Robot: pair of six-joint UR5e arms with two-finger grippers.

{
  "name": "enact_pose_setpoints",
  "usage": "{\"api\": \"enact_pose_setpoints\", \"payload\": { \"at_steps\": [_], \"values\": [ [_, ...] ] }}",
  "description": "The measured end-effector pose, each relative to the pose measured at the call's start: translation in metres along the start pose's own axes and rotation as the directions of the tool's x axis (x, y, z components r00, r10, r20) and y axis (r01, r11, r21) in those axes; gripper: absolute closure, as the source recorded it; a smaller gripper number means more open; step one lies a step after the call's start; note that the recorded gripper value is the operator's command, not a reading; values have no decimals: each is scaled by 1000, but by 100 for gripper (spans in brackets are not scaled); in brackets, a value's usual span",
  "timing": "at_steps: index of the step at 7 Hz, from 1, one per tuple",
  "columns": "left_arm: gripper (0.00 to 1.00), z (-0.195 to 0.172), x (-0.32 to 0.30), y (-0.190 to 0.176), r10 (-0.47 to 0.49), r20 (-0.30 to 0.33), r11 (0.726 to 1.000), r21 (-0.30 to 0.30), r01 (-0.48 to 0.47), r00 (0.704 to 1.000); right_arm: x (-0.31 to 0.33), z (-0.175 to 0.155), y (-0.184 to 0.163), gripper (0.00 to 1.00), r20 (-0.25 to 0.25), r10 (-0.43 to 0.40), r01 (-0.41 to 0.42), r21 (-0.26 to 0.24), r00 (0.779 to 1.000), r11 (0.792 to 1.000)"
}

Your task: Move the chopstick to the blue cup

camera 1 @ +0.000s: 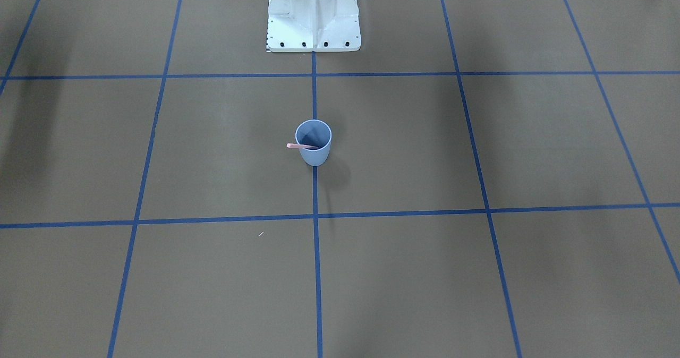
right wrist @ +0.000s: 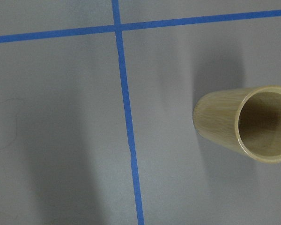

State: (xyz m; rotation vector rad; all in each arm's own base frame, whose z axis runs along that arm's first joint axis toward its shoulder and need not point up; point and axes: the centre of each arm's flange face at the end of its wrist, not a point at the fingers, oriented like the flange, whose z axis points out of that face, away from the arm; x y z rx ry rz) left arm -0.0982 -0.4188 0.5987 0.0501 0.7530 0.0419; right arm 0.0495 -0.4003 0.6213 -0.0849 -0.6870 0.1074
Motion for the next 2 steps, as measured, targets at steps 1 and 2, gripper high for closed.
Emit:
{"api": "enact_pose_setpoints", "payload": {
  "at_steps": [1, 2],
  "values": [
    [2, 0, 0, 0, 0, 0, 1000, 0, 0, 1000, -1, 0, 0, 0, 4, -1, 1, -1, 1000, 1000],
    [2, 0, 0, 0, 1, 0, 1000, 1, -1, 1000, -1, 0, 0, 0, 6, -1, 1, -1, 1000, 1000]
  ]
}}
